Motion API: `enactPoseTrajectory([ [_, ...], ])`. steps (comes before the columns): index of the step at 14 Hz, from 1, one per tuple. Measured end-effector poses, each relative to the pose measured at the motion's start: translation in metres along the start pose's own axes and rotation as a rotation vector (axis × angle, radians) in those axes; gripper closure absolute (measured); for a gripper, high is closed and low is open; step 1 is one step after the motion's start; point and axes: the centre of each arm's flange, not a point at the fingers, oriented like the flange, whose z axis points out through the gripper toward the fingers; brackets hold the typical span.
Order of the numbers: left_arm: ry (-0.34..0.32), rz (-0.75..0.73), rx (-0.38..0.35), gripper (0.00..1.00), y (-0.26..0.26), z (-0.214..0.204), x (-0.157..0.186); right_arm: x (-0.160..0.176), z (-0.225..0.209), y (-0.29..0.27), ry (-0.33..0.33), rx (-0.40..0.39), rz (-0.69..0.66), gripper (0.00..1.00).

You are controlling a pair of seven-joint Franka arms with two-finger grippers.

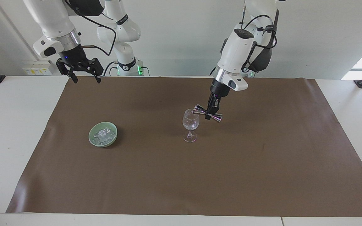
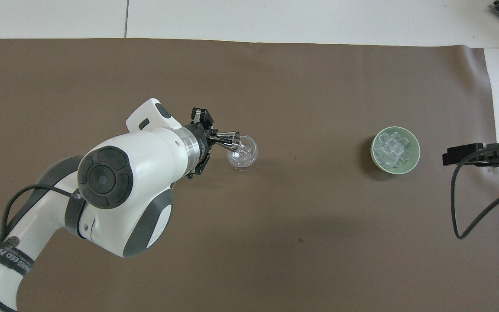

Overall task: Pour wine and add ice with both arms
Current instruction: 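Tilt the jigger over the clear glass with the left gripper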

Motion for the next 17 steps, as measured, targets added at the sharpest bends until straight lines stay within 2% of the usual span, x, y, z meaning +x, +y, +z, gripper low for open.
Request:
enactPoseTrajectory([
  [8,0.148,0.107,-0.057,0.78,-0.002,-0.009,-0.028,0.0,0.0,0.0,0.0,0.0,0.0,0.0],
  [17,0.264,0.266,-0.08,0.78,-0.011,-0.013,-0.054,0.0,0.0,0.0,-0.001,0.0,0.0,0.0],
])
